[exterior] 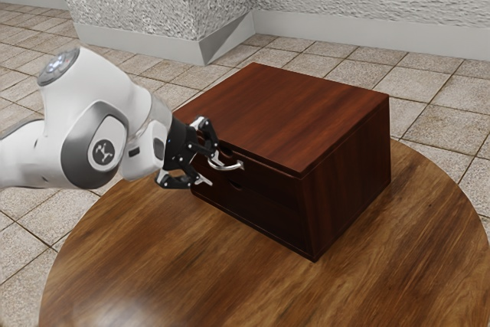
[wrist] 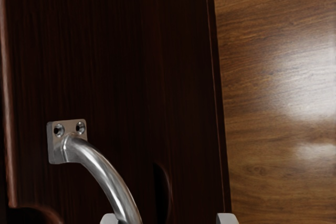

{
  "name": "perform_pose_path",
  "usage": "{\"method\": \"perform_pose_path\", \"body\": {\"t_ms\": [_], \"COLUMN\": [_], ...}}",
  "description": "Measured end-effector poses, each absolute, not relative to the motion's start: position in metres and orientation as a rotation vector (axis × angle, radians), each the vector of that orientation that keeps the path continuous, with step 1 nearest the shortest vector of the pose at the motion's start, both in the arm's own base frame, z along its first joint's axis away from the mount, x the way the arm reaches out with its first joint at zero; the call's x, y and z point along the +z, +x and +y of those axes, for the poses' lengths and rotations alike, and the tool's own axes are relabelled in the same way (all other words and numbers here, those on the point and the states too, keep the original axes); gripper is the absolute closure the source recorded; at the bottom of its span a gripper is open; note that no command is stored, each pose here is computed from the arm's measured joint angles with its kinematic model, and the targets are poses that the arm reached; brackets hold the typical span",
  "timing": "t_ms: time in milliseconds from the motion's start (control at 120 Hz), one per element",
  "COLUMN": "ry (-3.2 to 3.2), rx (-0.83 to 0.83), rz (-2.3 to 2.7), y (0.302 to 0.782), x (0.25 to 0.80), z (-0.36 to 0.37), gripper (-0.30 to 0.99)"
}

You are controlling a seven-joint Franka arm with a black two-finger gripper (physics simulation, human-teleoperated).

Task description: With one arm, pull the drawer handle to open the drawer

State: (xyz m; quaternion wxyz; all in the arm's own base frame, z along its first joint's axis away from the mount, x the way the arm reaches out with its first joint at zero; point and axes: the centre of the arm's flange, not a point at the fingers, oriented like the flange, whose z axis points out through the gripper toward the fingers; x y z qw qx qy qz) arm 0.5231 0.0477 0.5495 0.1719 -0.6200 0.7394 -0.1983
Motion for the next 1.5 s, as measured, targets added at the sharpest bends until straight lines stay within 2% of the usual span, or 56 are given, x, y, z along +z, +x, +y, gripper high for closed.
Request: {"method": "perform_pose_path", "body": {"t_ms": [450, 1500], "ry": [-1.763, -1.792], "rx": [-0.569, -0.562], "rz": [2.091, 2.062], "y": [0.511, 0.466], "x": [0.552, 0.550], "z": [0.048, 0.058], "gripper": [0.63, 0.64]}}
